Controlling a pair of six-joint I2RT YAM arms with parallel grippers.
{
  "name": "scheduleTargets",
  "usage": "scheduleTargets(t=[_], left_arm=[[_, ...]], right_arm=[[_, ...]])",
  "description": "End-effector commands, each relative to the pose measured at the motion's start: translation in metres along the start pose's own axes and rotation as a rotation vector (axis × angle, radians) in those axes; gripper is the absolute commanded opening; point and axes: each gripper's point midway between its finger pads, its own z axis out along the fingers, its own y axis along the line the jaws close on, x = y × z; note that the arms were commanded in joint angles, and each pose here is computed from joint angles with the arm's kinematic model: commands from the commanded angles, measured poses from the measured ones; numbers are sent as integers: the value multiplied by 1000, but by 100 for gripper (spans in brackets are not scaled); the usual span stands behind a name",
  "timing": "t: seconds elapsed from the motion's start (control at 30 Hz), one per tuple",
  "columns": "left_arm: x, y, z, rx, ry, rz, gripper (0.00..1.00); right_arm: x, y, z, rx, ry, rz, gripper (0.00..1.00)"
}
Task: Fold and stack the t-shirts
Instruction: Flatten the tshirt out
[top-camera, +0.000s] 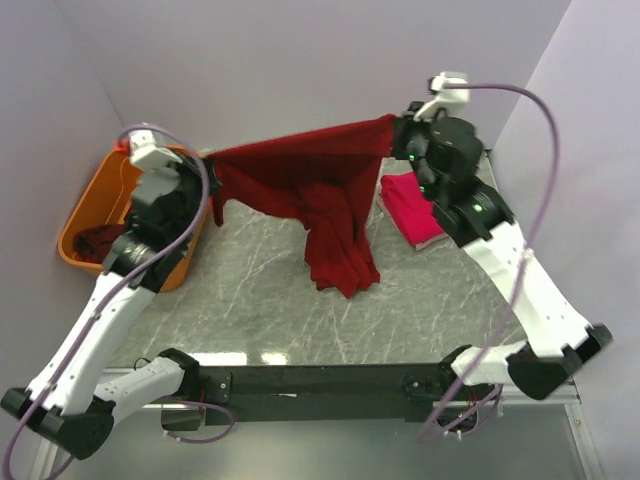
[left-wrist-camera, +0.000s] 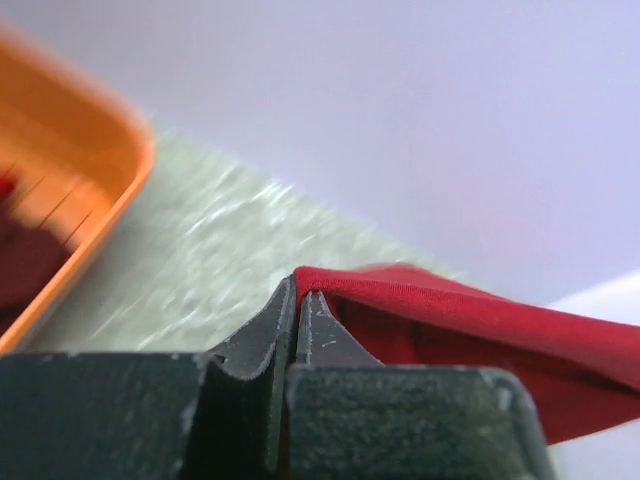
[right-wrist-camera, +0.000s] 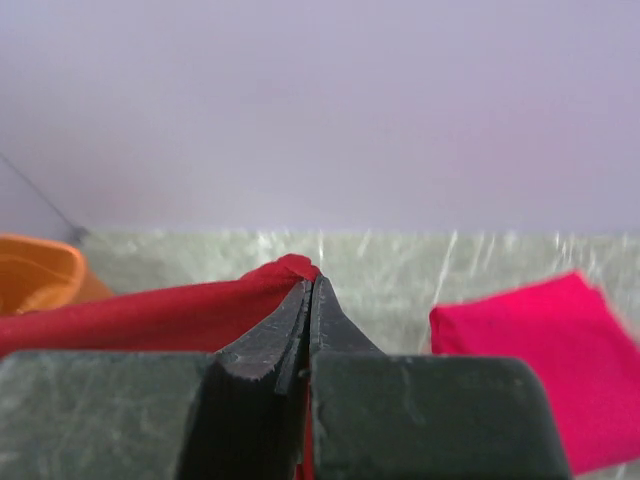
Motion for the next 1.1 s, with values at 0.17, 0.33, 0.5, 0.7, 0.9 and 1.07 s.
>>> scheduleTargets(t=[0.17, 0.33, 0.5, 0.7, 0.9, 1.07], left_arm=[[-143, -91, -86, 442, -283, -12, 1], [-191, -126, -139, 639, -366, 96, 1], [-217, -123, -122, 524, -440, 98, 1], [-207, -134, -56, 385, -412, 163, 1], [-175, -140, 47, 351, -303, 247, 1], [-202, -119, 124, 304, -311, 210, 1]], right_arm=[[-128, 2, -109, -218, -303, 48, 0], [-193, 4, -180, -353, -443, 43, 0], [-210, -13, -175, -240, -476, 37, 0], [-196, -28, -128, -57, -439, -24, 0], [-173, -33, -36, 10, -340, -69, 0], [-178, -34, 17, -20, -353, -120, 0]])
